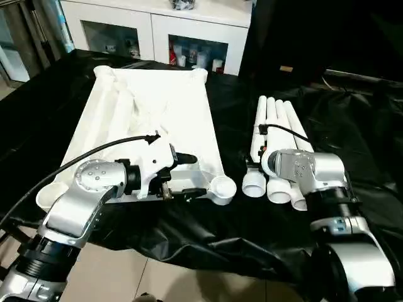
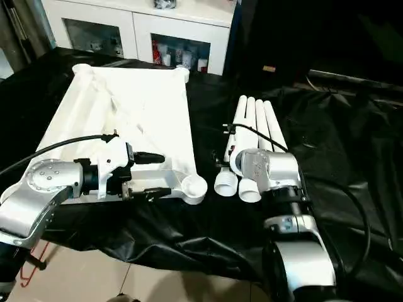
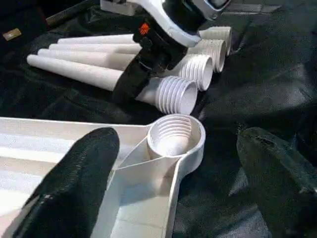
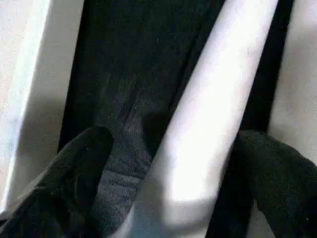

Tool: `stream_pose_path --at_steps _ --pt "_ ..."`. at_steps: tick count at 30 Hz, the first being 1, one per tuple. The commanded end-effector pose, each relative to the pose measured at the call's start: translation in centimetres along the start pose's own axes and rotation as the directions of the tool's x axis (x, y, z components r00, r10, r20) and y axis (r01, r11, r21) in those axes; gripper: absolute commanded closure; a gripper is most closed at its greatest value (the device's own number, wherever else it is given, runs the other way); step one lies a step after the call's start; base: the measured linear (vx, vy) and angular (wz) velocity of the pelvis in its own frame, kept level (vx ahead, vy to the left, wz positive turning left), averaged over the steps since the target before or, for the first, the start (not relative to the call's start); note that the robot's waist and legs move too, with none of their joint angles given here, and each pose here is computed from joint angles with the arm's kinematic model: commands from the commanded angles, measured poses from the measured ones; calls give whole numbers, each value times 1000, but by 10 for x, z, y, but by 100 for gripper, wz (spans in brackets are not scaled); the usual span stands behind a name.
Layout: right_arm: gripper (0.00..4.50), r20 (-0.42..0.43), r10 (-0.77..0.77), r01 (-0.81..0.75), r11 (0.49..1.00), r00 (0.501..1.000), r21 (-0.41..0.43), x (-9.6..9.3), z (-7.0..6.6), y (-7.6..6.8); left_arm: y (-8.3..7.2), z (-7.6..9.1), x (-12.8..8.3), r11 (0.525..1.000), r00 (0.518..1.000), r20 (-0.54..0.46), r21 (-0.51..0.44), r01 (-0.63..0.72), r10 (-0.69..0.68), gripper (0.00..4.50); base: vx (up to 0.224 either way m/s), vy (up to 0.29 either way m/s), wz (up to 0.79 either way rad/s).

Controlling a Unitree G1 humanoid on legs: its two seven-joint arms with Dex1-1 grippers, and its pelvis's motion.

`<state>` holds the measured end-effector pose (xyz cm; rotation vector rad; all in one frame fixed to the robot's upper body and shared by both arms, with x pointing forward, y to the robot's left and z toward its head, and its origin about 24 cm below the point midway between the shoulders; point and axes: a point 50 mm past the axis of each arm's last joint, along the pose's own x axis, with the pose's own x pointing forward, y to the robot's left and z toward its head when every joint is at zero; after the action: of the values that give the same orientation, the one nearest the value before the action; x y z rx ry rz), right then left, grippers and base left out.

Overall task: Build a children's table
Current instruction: Pick table leg

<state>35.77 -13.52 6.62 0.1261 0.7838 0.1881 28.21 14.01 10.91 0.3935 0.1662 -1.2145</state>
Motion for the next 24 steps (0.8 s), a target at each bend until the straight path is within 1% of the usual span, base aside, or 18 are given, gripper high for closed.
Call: stream_pose_path --at_steps 1,3,4,5,7,9,10,11,14,16,17,20,22,24 --pt "37 -23 -17 17 1000 1000 6 -1 2 -5 -4 3 2 1000 1000 3 12 20 -20 0 0 0 0" --pt "37 -32 -24 24 1000 999 9 1 2 -6 -4 4 1 1000 1000 2 11 21 -21 0 0 0 0" --pt "70 -37 -25 25 1000 999 10 1 2 -6 -5 4 1 1000 1000 1 10 22 -22 0 0 0 0" --pt "80 -51 -34 34 999 998 6 3 2 -8 -6 4 1 1000 1000 -2 7 27 -27 0 0 0 0" --pt "82 -60 -37 37 999 998 11 4 2 -9 -6 4 1 999 1000 -4 6 31 -31 0 0 0 0" --pt "114 -67 -40 41 999 997 16 5 1 -10 -7 4 1 999 999 -5 6 33 -33 0 0 0 0" --pt "123 -70 -41 42 999 997 19 5 1 -10 -7 4 1 999 999 -5 6 34 -34 0 0 0 0" --pt "123 -74 -40 42 999 996 23 5 0 -11 -7 5 1 999 999 -6 6 34 -34 0 0 0 0" --pt "157 -82 -45 48 998 996 39 7 -1 -12 -7 5 0 999 999 -11 6 37 -37 0 0 0 0" --pt "170 -83 -48 51 998 995 43 7 -1 -12 -7 5 0 999 999 -13 6 38 -38 0 0 0 0" --pt "189 -84 -48 53 997 995 53 8 -1 -13 -7 5 0 999 999 -16 6 39 -38 0 0 0 0" --pt "199 -83 -52 58 996 995 68 8 -1 -15 -7 5 0 999 999 -18 8 38 -38 0 0 0 0" --pt "219 -81 -56 63 995 995 81 8 0 -16 -6 5 0 999 999 -18 7 37 -37 0 0 0 0" --pt "244 -61 -51 58 992 997 115 6 3 -17 -5 6 0 999 999 -14 5 33 -33 0 0 0 0"
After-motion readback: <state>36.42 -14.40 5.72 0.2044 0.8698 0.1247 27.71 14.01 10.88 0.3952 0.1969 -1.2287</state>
